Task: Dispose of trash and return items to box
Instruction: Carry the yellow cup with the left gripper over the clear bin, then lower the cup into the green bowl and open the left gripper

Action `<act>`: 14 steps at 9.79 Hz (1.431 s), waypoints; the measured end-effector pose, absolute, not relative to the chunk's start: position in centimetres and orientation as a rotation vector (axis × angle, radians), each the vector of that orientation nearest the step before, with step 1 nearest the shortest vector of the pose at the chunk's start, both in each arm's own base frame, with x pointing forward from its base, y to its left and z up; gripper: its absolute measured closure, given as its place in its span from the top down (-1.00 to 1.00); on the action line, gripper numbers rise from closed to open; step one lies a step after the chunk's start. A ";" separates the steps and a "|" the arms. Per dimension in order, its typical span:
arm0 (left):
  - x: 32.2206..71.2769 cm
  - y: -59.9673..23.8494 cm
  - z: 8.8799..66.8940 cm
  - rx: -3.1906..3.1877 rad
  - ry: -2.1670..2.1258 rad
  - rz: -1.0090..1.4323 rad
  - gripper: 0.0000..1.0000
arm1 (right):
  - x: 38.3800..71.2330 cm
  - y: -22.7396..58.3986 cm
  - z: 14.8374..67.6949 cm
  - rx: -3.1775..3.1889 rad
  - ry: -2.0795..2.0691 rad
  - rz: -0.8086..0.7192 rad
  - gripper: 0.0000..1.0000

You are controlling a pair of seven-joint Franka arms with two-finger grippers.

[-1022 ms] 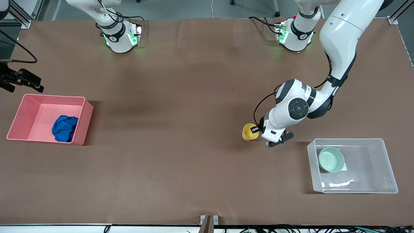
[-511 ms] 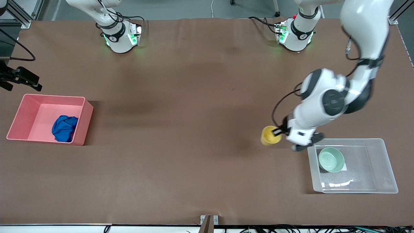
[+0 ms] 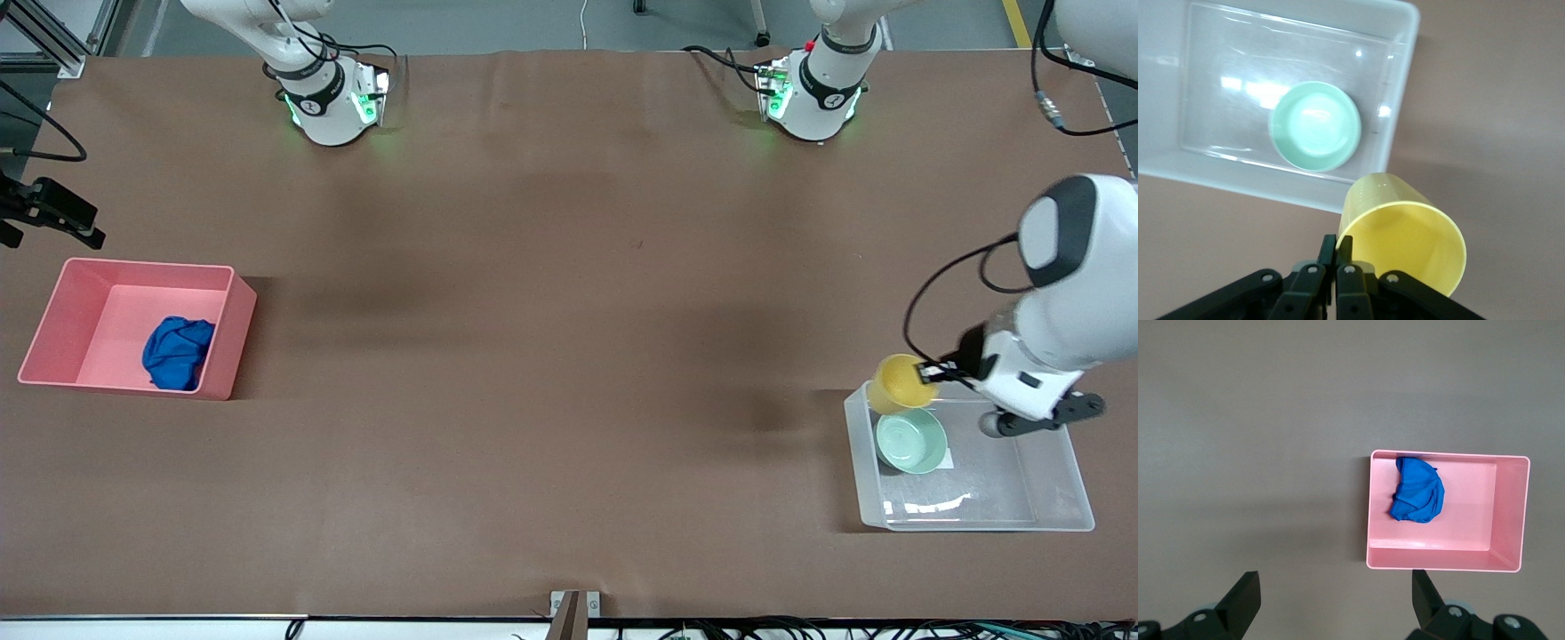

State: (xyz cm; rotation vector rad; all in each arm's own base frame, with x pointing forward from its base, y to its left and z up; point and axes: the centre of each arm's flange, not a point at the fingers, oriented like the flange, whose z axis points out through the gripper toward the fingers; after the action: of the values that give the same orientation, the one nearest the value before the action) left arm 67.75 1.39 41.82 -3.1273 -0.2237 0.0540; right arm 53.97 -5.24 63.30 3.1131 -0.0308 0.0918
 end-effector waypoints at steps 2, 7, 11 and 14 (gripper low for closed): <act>69.2 5.2 39.8 -3.160 -0.036 0.067 -0.93 | 54.0 -5.2 63.3 3.113 -0.031 0.091 1.00; 72.1 8.4 33.7 -3.203 0.169 -0.006 -0.93 | 54.0 -5.2 63.2 3.113 -0.030 0.088 1.00; 72.2 9.7 28.5 -3.219 0.189 0.058 -0.93 | 54.1 -5.3 63.0 3.113 -0.032 0.084 1.00; 72.1 10.0 25.9 -3.231 0.179 0.092 -0.92 | 54.2 -5.3 62.9 3.113 -0.032 0.080 1.00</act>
State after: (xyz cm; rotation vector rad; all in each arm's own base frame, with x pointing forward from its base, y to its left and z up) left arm 72.07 9.99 25.89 -3.2312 0.1785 0.0919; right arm 54.16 -5.28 62.90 3.1135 -0.0320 0.0796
